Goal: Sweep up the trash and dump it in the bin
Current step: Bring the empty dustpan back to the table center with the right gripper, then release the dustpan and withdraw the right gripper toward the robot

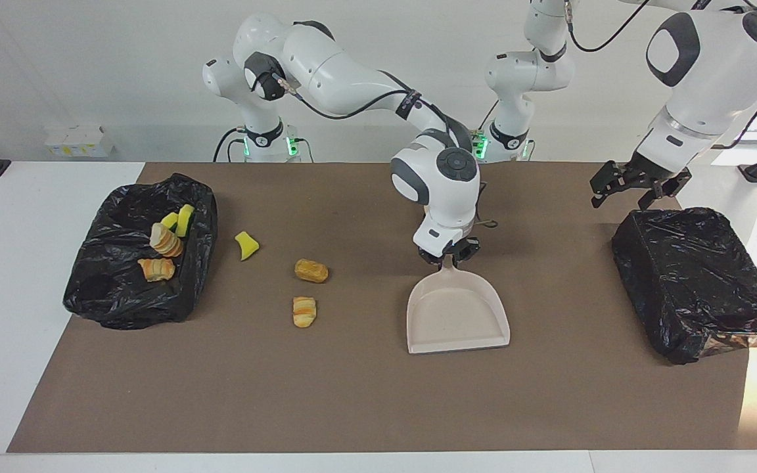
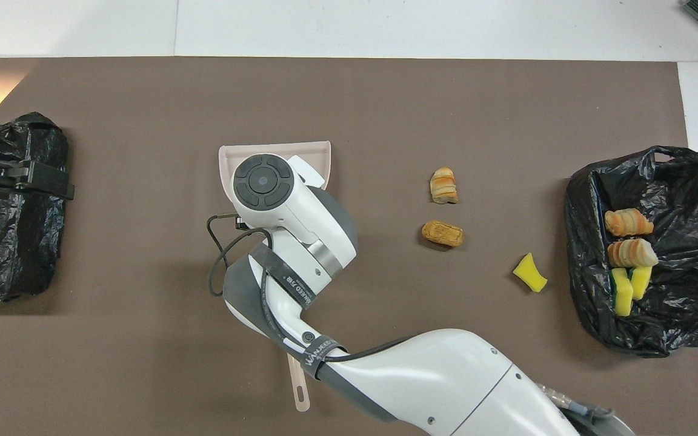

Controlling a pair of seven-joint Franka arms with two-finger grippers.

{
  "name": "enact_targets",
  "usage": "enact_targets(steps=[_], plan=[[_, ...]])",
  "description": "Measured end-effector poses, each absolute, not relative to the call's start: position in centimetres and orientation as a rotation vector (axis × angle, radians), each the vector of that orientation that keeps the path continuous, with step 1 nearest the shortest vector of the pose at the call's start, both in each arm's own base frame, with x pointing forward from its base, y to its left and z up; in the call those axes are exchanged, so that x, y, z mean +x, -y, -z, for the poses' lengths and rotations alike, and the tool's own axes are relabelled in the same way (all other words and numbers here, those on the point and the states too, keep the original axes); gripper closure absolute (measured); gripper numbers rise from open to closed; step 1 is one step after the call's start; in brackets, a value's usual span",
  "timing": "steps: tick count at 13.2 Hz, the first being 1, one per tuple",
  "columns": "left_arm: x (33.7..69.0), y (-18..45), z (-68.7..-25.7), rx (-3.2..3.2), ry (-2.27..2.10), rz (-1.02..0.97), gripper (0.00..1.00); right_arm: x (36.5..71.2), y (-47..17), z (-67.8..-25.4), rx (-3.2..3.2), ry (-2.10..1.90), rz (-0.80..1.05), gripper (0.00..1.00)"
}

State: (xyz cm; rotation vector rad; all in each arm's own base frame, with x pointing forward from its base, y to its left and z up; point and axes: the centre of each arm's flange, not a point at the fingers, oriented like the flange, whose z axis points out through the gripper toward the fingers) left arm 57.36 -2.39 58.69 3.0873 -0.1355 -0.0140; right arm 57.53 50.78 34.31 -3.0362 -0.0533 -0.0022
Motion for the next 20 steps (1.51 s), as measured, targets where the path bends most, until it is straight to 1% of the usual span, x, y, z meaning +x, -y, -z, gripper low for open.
enact_targets(steps=[3, 7, 10, 13, 14, 15, 16, 17, 19, 20], plan=[[57.4, 2.4, -58.7, 3.087, 0.136, 0.014, 0.00, 57.2, -51.2, -34.5, -3.029, 0.045, 0.005, 0.67], [57.4, 2.4, -58.7, 3.087, 0.136, 0.014, 0.00, 56.7, -51.9, -36.0, -3.009, -0.072, 0.014, 0.67], [57.4, 2.4, -58.7, 3.087, 0.136, 0.013, 0.00, 57.3, -51.3, -36.4, -3.005, -0.099, 0.022, 0.61], [57.4, 2.6, -58.7, 3.087, 0.141, 0.011, 0.00, 57.6, -51.1, -37.1, -2.995, -0.107, 0.038, 0.60], [57.4, 2.7, -58.7, 3.087, 0.145, 0.012, 0.00, 57.8, -50.8, -38.0, -2.987, -0.112, 0.054, 0.58], [57.4, 2.9, -58.7, 3.086, 0.149, 0.012, 0.00, 58.0, -50.5, -39.1, -2.978, -0.118, 0.070, 0.57], [57.4, 3.0, -58.6, 3.086, 0.153, 0.011, 0.00, 57.8, -50.3, -40.3, -2.970, -0.119, 0.083, 0.51], [57.4, 3.2, -58.5, 3.086, 0.156, 0.001, 0.00, 57.2, -50.1, -41.6, -2.971, -0.111, 0.088, 0.44], [57.4, 3.5, -58.3, 3.085, 0.164, -0.009, 0.00, 55.2, -49.8, -43.0, -2.987, -0.086, 0.084, 0.41], [57.4, 3.6, -58.2, 3.085, 0.166, -0.011, 0.00, 53.9, -49.6, -43.5, -3.000, -0.069, 0.074, 0.41]])
